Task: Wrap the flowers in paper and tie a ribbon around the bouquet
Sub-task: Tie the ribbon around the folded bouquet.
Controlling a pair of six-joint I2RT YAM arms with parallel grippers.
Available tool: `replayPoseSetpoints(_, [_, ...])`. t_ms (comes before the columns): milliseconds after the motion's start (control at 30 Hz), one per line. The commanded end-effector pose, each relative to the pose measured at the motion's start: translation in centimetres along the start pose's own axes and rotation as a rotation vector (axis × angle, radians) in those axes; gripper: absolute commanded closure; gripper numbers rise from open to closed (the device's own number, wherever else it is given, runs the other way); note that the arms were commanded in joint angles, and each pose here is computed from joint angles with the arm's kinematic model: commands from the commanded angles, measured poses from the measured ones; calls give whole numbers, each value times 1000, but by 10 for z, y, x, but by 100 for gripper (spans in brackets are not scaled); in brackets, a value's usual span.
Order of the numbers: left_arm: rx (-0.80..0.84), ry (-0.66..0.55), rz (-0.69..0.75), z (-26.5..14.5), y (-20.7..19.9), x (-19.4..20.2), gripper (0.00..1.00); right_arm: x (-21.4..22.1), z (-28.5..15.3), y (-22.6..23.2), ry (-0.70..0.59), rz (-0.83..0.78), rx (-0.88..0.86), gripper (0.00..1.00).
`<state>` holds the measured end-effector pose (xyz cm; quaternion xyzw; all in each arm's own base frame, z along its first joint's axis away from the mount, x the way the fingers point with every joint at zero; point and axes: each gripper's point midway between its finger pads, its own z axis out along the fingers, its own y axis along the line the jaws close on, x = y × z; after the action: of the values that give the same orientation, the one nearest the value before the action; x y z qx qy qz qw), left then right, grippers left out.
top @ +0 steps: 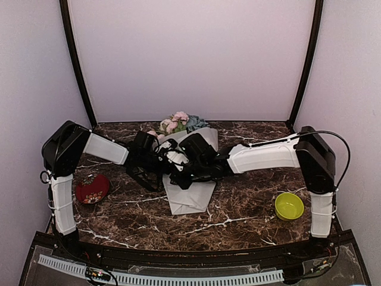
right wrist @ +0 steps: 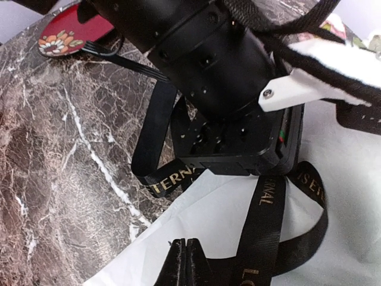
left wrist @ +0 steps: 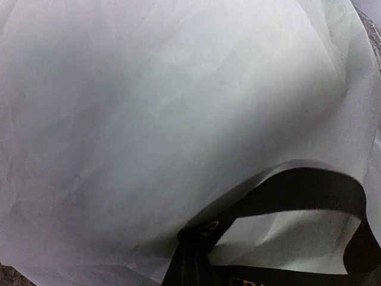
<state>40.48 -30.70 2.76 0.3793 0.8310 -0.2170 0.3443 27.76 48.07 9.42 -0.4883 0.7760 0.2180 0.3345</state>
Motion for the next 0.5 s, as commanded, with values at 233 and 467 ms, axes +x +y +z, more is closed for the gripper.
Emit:
replayPoseSetpoints(233, [88,-7,-16,-3,-11,-7,87,-38,-56,6,-145,66,-39,100])
replayPoseSetpoints(467, [198,-79,-17,-20,-28,-29,58,-21,-77,-20,-174,229,-70,100])
